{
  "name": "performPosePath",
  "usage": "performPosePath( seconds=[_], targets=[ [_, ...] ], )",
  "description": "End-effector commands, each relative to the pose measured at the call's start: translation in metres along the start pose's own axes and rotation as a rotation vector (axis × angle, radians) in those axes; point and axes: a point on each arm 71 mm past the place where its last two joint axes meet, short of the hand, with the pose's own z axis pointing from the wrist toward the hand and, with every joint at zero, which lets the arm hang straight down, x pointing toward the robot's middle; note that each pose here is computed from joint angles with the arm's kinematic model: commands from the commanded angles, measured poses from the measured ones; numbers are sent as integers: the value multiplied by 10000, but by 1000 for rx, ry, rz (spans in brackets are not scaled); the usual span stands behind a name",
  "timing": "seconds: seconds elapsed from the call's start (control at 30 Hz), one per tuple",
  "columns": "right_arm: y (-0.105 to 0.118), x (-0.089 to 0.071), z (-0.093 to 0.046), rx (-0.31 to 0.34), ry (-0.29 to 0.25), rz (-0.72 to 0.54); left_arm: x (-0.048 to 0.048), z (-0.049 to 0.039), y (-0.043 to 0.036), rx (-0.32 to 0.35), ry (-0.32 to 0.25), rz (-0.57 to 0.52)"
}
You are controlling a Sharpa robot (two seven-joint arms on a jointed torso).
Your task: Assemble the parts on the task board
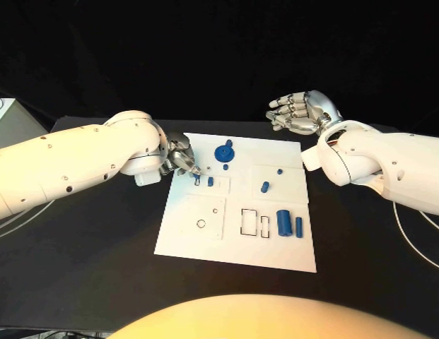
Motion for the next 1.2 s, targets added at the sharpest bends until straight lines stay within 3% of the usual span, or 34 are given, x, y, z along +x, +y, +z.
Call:
performPosePath(
  seconds=[0.03,0.4,1.2],
  targets=[
    [25,12,2,-36,13,34,5,19,-12,-7,-17,28],
    [36,8,0,-48,5,48,37,69,-41,3,-38,85],
    [34,-15,-15,-52,-7,52,105,130,-19,6,-47,136]
  ],
)
